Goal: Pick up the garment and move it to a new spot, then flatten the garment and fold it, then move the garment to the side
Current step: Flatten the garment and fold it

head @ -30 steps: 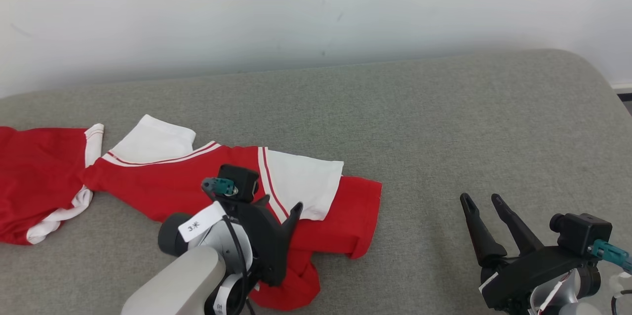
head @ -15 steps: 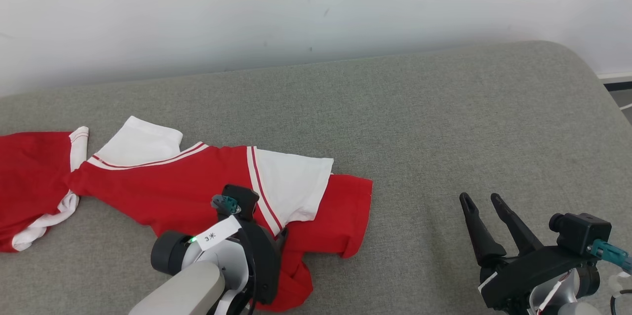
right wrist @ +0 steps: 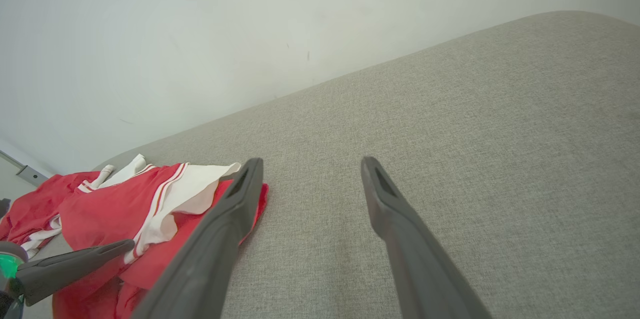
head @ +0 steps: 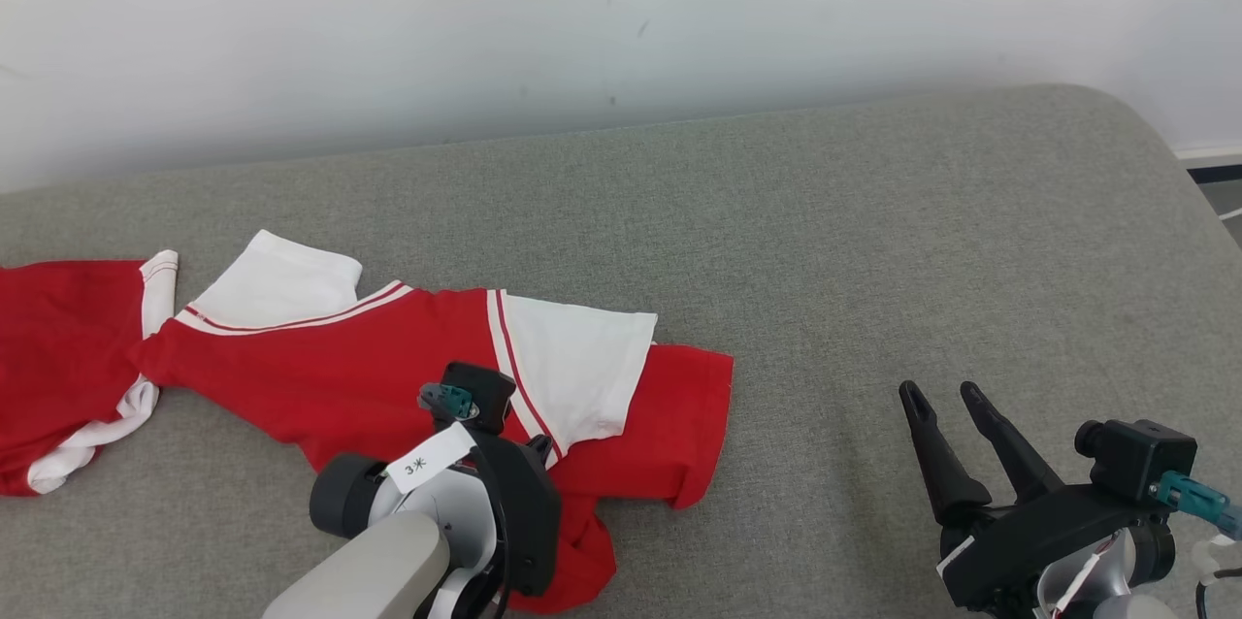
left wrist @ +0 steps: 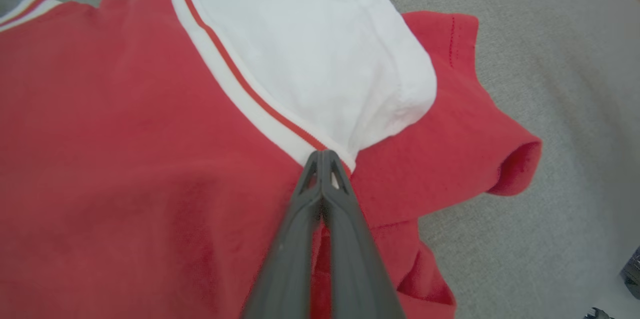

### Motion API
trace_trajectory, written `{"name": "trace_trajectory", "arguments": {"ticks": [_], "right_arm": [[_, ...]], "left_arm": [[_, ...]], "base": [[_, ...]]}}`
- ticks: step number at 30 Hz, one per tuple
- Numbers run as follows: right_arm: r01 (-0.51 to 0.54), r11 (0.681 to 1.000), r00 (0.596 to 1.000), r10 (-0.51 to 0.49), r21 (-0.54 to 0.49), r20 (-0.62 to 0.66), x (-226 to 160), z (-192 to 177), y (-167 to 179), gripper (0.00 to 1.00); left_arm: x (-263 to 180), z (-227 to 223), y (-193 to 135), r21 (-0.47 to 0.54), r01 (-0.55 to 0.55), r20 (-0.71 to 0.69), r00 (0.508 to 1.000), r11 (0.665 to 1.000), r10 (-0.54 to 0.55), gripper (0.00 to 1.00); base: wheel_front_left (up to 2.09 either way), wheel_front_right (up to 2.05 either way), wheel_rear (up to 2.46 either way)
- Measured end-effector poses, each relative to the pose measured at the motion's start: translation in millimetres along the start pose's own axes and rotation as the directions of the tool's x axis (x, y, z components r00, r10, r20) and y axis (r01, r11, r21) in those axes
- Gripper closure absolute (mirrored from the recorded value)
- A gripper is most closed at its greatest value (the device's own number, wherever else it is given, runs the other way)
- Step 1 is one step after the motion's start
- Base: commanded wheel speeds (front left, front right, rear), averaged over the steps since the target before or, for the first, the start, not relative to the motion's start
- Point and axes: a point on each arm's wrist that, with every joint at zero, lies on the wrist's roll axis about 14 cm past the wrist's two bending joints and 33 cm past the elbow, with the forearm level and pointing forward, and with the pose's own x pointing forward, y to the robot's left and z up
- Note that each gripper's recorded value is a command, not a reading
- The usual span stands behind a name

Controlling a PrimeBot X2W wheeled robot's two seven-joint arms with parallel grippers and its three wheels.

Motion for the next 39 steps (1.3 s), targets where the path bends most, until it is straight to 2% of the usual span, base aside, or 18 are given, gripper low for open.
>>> {"name": "trace_trajectory", "arguments": {"ticks": [1,17,19,20,21,22,23,30,32,39], "right_arm": [[0.000,1.000,1.000,0.000,0.000,0.000,0.0,-0.1,-0.1,0.00],[0.009,1.000,1.000,-0.009,0.003,-0.008,0.4,-2.2,-2.7,0.00],[0.010,1.000,1.000,-0.010,0.003,-0.007,0.4,-1.8,-3.0,0.00],[0.010,1.000,1.000,-0.010,0.004,-0.006,0.4,-1.6,-3.1,0.00],[0.010,1.000,1.000,-0.010,0.004,-0.006,0.3,-1.7,-3.1,0.00],[0.010,1.000,1.000,-0.010,0.004,-0.006,0.2,-1.6,-3.3,0.00],[0.010,1.000,1.000,-0.010,0.004,-0.006,0.0,-1.6,-3.3,0.00],[0.007,1.000,1.000,-0.007,0.004,-0.002,-0.2,-1.0,-2.3,0.00],[0.005,1.000,1.000,-0.005,0.005,-0.004,0.3,-1.5,-1.5,0.00],[-0.004,1.000,1.000,0.004,0.013,-0.005,-0.6,-2.6,1.0,0.00]], "left_arm": [[0.2,-1.2,0.5,0.005,-0.003,-0.004,1.000,1.000,0.003,0.00],[4.6,-9.9,2.7,0.049,-0.013,-0.062,0.998,0.999,0.016,0.00],[4.9,-8.3,1.9,0.047,-0.010,-0.055,0.998,0.999,0.013,0.56],[5.0,-7.7,1.5,0.048,-0.009,-0.054,0.998,0.999,0.011,0.62],[5.0,-7.2,1.3,0.047,-0.008,-0.052,0.999,0.999,0.010,0.75],[4.9,-6.4,0.7,0.045,-0.005,-0.049,0.999,0.999,0.007,0.96],[4.8,-5.1,0.4,0.043,-0.004,-0.045,0.999,0.999,0.006,1.00],[3.7,10.3,-2.9,0.025,0.009,0.010,1.000,1.000,-0.009,1.00],[2.4,38.9,-7.6,-0.010,0.031,0.097,0.995,0.999,-0.030,1.00],[-13.2,134.9,-27.9,0.032,0.089,0.358,0.929,0.996,-0.094,1.00]], "base": [[0.00,0.00,0.00],[0.00,0.00,0.00],[0.00,0.00,0.00],[0.00,0.00,0.00],[0.00,0.00,0.00],[0.00,0.00,0.00],[0.00,0.00,0.00],[0.00,0.00,0.00],[0.00,0.00,0.00],[0.00,0.00,0.00]]}}
